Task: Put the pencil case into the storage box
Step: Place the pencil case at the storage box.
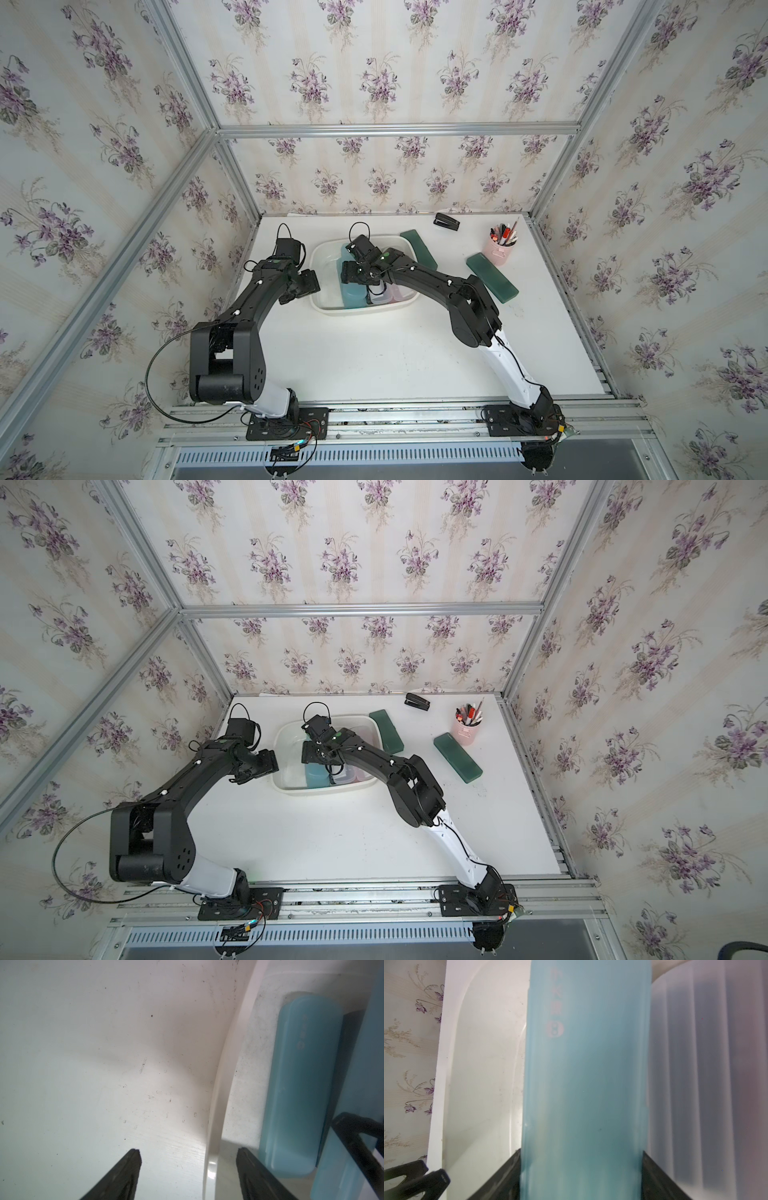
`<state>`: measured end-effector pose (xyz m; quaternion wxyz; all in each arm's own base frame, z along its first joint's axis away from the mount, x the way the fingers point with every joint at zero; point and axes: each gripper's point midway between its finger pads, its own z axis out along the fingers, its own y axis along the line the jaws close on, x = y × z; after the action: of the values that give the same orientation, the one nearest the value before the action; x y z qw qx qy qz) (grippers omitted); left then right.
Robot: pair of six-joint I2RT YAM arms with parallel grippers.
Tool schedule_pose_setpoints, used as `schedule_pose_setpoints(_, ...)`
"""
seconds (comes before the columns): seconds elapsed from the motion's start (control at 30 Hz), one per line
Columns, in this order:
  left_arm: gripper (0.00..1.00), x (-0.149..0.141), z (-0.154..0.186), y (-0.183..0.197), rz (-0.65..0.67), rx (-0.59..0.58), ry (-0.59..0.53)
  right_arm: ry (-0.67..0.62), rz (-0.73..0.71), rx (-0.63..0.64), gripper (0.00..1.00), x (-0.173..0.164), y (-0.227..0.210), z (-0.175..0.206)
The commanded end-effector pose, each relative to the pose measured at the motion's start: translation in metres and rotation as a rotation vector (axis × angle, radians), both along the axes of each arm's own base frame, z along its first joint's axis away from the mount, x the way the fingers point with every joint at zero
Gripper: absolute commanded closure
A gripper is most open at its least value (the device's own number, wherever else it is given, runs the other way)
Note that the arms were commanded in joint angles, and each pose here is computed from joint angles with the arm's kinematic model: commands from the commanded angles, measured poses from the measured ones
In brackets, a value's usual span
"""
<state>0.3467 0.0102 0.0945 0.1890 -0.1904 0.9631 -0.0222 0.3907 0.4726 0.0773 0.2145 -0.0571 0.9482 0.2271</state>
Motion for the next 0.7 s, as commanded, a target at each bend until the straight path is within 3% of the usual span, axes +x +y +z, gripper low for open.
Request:
schedule_pose_setpoints(0.0,0.22,0.003,0.002,0.000,-0.015,0.005,-0.013,-0.034,-0.054,-0.020,0.16,0.005,-0.010,0.010)
schedule_pose_setpoints(0.43,0.22,0.003,0.005,-0.001,-0.025,0.003,-0.023,-0.083,-0.057,-0.030,0.01,0.005,-0.019,0.035)
schedule_pose_setpoints(0.57,0.22,0.004,0.009,-0.002,-0.032,0.005,-0.036,-0.187,-0.063,-0.113,0.00,0.016,-0.055,0.070)
schedule_pose_setpoints(0.67,0.22,0.004,0.009,-0.003,-0.039,0.005,-0.035,-0.218,-0.041,-0.242,0.00,0.033,-0.113,0.079)
